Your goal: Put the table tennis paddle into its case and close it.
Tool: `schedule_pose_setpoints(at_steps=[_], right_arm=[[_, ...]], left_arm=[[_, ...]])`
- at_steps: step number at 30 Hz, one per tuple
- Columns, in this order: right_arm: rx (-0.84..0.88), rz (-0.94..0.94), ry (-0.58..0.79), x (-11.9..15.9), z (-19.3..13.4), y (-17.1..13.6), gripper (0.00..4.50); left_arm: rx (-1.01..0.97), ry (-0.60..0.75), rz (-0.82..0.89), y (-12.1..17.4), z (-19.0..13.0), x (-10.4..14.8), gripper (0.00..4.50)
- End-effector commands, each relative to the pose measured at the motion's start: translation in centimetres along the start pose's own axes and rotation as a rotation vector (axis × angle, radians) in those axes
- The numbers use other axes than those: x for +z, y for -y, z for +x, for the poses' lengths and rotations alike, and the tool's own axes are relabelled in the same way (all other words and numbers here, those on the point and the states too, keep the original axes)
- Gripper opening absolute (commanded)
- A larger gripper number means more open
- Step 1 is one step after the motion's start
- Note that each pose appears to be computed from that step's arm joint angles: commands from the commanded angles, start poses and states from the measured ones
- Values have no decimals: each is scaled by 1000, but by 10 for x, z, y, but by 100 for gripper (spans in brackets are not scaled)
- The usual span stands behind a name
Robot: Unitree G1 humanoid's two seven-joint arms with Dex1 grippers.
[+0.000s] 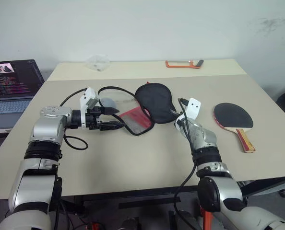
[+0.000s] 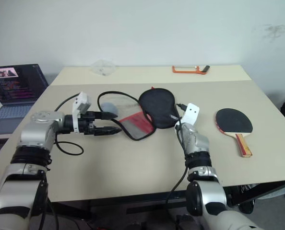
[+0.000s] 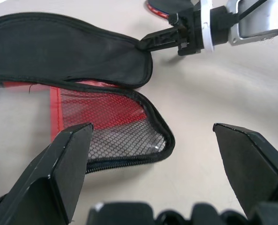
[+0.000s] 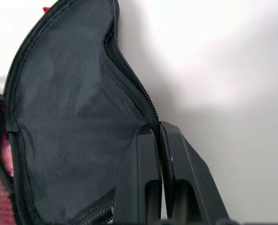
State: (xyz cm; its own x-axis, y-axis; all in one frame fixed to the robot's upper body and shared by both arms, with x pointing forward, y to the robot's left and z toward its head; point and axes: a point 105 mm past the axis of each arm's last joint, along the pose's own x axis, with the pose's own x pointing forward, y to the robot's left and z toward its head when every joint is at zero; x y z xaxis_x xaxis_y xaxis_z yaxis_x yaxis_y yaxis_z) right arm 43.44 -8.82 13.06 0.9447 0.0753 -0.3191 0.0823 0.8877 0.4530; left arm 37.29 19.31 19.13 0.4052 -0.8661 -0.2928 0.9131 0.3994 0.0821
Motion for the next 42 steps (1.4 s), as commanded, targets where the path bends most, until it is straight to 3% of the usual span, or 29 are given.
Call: schedule_pose_setpoints(at_steps=[1, 10, 26, 30, 35, 38, 40, 42], right_arm=[[-67, 68, 91, 21, -31, 11, 1], [-196, 162, 131, 25, -66, 37, 1], [-164, 389, -155, -41, -68, 18, 1], [-159, 402, -141, -36, -70, 21, 99], [-116, 322, -83, -15, -79, 26, 271], [-23, 188, -73, -7, -88, 19, 369], [91, -2, -47, 1, -95, 9, 441], [227, -110, -73, -2, -103, -2, 448]], left_arm=[[-7, 11, 46, -3, 0, 9, 450], [-31, 11, 59, -9, 8, 7, 450], [-42, 19, 75, -9, 11, 11, 450], [-36, 21, 72, -10, 10, 12, 450], [-31, 24, 71, -10, 8, 13, 450], [-33, 31, 73, -10, 6, 15, 450], [-42, 46, 73, -8, 5, 18, 450], [-50, 65, 73, -6, 5, 21, 450]])
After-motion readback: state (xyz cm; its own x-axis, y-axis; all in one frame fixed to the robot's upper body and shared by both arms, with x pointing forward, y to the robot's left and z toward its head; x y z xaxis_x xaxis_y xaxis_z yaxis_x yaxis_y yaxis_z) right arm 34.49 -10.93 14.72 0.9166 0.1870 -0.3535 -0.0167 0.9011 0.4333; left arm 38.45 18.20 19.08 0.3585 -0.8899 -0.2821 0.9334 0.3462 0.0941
